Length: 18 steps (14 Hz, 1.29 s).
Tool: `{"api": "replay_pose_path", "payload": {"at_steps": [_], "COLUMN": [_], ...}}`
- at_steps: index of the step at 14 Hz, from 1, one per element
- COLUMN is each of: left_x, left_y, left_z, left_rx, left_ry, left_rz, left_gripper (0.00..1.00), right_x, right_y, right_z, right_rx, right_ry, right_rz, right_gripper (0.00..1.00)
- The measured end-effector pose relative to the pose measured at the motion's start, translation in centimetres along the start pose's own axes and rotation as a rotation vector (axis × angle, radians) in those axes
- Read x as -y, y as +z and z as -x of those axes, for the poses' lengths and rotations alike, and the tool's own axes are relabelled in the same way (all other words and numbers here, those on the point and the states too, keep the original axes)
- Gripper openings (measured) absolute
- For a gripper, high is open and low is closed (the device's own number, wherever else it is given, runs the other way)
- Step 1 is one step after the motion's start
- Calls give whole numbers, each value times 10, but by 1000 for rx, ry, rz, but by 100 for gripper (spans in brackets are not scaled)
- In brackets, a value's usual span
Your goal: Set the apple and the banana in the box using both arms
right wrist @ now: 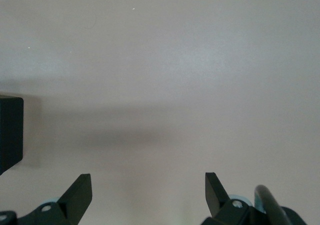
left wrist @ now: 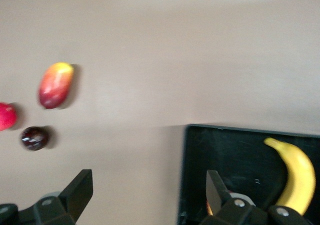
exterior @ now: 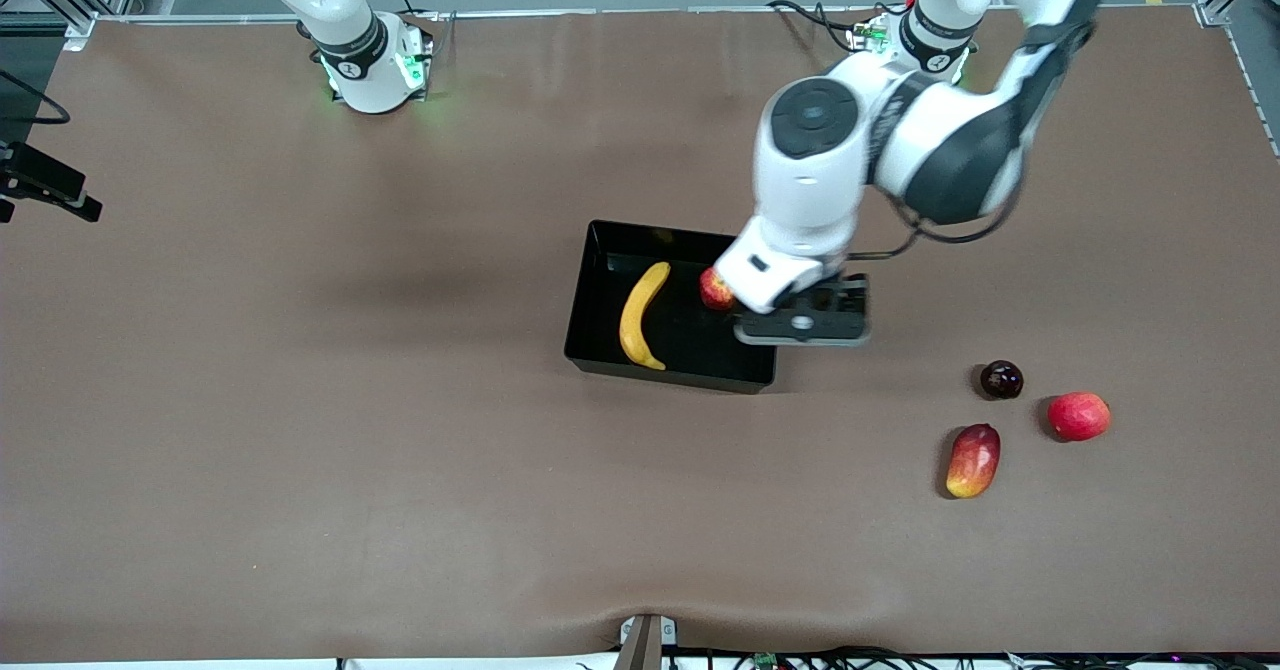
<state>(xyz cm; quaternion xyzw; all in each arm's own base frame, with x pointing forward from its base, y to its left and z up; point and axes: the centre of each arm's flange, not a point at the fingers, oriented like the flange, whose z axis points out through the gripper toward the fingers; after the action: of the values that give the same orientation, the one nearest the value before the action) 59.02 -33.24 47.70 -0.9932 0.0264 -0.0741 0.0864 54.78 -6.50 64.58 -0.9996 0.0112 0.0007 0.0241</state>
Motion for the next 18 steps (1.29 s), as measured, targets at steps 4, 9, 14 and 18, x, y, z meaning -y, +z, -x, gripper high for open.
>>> {"api": "replay_pose_path", "payload": {"at_steps": [4, 9, 14, 18], "left_x": [56, 78, 114, 150], "left_y": [-26, -44, -71, -94], "left_z": [-11, -9, -9, -1], "left_rx": [-10, -12, -18, 23], "left_ry": [-87, -120, -113, -117], "left_rz": [-33, -59, -39, -2], "left_gripper": [100, 100, 100, 100], "right_x": [0, 1, -2, -2], "right_y": [0, -6, -7, -7], "right_z": [0, -1, 0, 0], "right_rx": [0, -14, -13, -13], "right_ry": [-5, -6, 0, 0], "right_rz": [23, 33, 35, 35], "right_gripper": [100, 100, 100, 100]}}
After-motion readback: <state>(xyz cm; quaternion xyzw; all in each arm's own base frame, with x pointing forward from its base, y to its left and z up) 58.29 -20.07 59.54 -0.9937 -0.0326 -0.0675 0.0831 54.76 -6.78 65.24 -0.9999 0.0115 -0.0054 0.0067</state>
